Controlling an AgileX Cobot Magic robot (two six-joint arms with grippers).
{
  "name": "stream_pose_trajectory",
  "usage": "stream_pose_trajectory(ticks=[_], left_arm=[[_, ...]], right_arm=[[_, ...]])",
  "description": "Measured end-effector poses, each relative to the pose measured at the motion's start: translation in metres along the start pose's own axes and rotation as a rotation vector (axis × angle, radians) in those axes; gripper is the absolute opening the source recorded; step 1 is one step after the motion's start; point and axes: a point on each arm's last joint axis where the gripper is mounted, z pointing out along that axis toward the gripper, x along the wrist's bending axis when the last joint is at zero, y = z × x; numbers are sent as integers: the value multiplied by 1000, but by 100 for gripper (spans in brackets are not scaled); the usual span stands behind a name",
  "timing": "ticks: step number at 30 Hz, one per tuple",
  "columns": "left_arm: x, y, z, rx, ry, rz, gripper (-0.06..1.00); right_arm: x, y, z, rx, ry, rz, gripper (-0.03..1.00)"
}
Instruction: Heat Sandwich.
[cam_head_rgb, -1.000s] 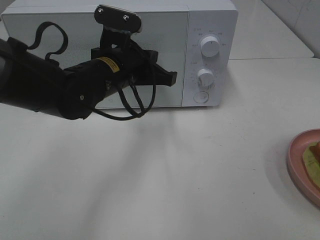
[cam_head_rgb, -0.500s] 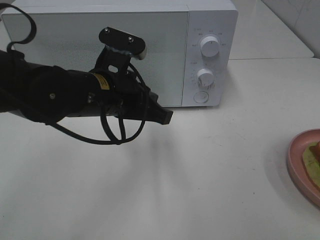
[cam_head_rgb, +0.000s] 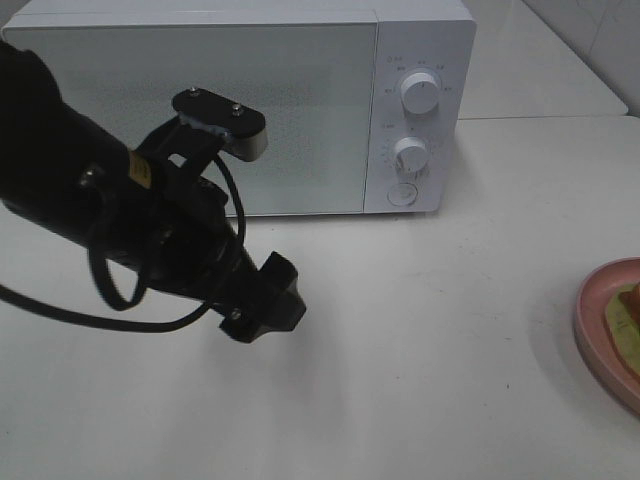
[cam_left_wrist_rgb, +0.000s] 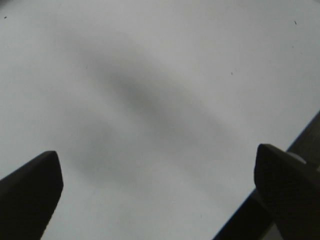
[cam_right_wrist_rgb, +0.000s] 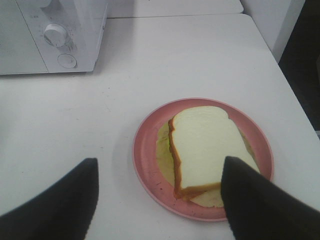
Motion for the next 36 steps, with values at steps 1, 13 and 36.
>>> stream_pose_trajectory(ticks=[1,13,36], left_arm=[[-2,-4,-13,38,-7,5,98],[39,-31,-74,208,45,-293,98],[69,-130,-209,79,386,-723,98]], right_arm=[[0,0,0,0,0,0,68],[0,0,0,0,0,0,68],[0,0,0,0,0,0,67]])
